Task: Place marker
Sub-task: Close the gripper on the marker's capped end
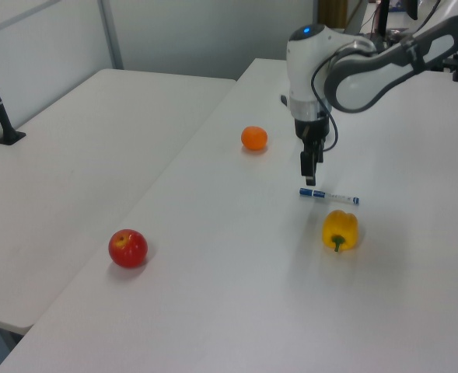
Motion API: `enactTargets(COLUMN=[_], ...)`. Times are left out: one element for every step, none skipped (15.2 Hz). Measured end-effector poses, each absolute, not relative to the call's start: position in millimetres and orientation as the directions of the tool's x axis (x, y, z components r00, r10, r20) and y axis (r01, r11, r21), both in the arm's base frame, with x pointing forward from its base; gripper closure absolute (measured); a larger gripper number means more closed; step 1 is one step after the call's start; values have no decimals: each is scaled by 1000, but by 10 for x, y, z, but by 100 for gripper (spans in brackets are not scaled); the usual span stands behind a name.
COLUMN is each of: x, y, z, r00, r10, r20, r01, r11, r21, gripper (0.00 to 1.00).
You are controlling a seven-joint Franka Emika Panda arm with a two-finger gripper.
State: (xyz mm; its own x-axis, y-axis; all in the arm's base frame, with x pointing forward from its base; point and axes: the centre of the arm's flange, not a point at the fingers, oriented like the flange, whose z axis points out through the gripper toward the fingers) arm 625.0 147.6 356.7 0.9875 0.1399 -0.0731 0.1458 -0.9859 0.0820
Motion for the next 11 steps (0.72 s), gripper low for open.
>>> enactTargets(x=[6236, 6222, 6211, 6203, 6196, 6194, 6195, 6198, 6205, 6220, 6236], y=[1491, 1497, 1498, 1495, 1492, 1489, 1484, 1479, 1475, 1472, 1469], z=[3492, 3428, 3379, 3343, 3308, 3277, 3254, 3232, 3211, 3192, 3167], r00=[986, 985, 984, 983, 982, 982, 981, 980, 981, 982, 982], r10=[145, 149, 151, 153, 154, 156, 158, 158, 159, 159, 160], r20=[-81, -89, -95, -100, -106, -111, -114, -116, -114, -105, -97], r01=[152, 156, 160, 162, 164, 167, 170, 171, 171, 170, 170], r11=[-985, -984, -983, -982, -982, -981, -980, -979, -979, -980, -980], r21=[86, 89, 91, 95, 97, 101, 105, 108, 108, 107, 105], gripper=[0, 1, 4, 13, 18, 19, 27, 35, 43, 43, 48])
